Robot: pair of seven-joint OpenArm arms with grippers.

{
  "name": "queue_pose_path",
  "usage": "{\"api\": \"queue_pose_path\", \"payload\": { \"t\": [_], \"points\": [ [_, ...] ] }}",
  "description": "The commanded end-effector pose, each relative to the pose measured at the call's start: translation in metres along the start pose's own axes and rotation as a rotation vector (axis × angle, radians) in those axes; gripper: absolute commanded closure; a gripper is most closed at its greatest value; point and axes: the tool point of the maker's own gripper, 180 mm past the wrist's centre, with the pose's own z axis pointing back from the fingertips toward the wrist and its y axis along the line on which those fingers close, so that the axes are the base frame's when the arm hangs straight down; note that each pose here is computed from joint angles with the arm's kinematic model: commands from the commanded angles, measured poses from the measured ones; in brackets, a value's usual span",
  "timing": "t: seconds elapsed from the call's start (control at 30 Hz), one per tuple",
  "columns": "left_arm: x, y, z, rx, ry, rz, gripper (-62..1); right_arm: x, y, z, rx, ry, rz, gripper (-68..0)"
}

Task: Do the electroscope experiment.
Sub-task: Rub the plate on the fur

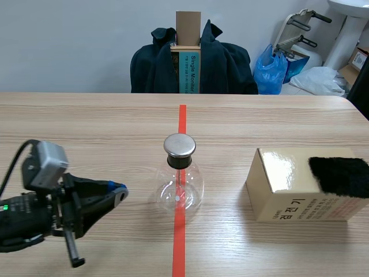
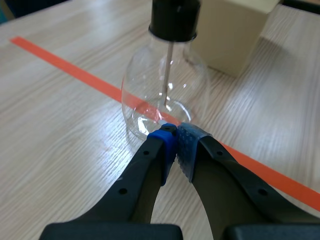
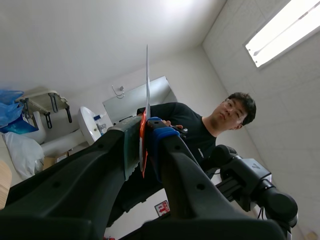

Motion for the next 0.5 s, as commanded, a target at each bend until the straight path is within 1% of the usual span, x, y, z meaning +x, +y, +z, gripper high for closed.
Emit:
{"api": "queue_pose_path", "payload": {
  "t": [0.0, 0.03, 0.07, 0.17, 0.2, 0.23, 0.33, 0.47],
  "points": [
    [0.015, -0.006, 0.009, -0.008, -0.033, -0.012, -8.9, -0.002, -0.008, -0.003, -0.03, -0.007, 0.017, -0.9],
    [0.021, -0.01, 0.014, -0.012, -0.037, -0.023, -15.0, -0.005, -0.009, -0.003, -0.032, 0.001, 0.025, -0.9],
    [0.026, -0.014, 0.019, -0.015, -0.041, -0.031, -22.7, -0.009, -0.009, -0.002, -0.032, 0.01, 0.031, -0.9],
    [0.038, -0.025, 0.033, -0.015, -0.048, -0.043, -48.9, -0.02, -0.004, 0.002, -0.013, 0.033, 0.057, -0.9],
    [0.043, -0.027, 0.037, -0.004, -0.06, -0.044, -56.6, -0.024, 0.0, 0.004, -0.003, 0.036, 0.066, -0.9],
    [0.047, -0.028, 0.041, 0.011, -0.076, -0.046, -62.3, -0.029, 0.004, 0.007, 0.012, 0.045, 0.074, -0.9],
    [0.055, -0.03, 0.052, 0.051, -0.107, -0.051, -62.3, -0.04, 0.021, 0.021, 0.055, 0.061, 0.09, -0.9],
    [0.06, -0.034, 0.061, 0.071, -0.127, -0.054, -62.3, -0.047, 0.042, 0.045, 0.101, 0.056, 0.104, -0.9]
  ]
}}
